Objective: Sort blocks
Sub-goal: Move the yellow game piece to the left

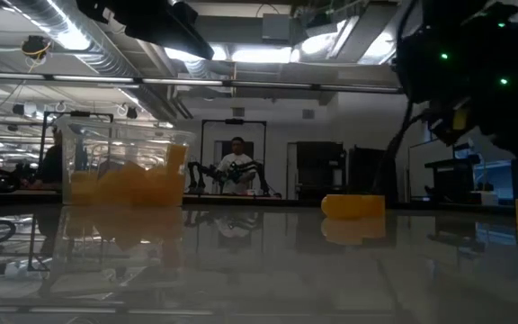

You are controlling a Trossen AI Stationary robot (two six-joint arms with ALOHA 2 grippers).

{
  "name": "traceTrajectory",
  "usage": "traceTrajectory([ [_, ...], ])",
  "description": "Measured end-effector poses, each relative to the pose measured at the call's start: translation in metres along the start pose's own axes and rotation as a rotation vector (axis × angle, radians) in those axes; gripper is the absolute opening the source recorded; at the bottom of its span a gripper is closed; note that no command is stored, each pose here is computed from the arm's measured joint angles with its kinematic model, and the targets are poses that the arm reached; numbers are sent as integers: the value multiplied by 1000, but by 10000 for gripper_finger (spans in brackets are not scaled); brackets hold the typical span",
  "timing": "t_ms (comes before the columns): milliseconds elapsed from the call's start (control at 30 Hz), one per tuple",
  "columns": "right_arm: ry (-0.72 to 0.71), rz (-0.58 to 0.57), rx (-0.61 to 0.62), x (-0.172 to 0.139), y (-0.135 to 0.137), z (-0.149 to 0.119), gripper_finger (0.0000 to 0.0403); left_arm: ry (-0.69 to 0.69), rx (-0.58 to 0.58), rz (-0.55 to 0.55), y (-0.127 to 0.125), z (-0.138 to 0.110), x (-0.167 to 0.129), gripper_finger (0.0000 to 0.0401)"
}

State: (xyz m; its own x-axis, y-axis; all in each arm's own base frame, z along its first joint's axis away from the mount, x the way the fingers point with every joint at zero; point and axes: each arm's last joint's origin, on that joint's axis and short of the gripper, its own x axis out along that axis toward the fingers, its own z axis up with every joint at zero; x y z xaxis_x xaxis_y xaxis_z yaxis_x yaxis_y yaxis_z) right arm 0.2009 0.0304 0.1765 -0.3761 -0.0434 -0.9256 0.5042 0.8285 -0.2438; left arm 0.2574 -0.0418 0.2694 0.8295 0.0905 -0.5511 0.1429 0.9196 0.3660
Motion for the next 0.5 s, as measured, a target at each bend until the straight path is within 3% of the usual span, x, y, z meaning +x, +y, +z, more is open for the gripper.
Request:
traceTrajectory([
  [267, 36, 22, 24, 25, -1, -10, 1, -1, 0, 0, 0, 0, 0, 134],
  [500, 5, 31, 29, 26, 0, -8, 1, -1, 0, 1, 0, 0, 0, 134],
])
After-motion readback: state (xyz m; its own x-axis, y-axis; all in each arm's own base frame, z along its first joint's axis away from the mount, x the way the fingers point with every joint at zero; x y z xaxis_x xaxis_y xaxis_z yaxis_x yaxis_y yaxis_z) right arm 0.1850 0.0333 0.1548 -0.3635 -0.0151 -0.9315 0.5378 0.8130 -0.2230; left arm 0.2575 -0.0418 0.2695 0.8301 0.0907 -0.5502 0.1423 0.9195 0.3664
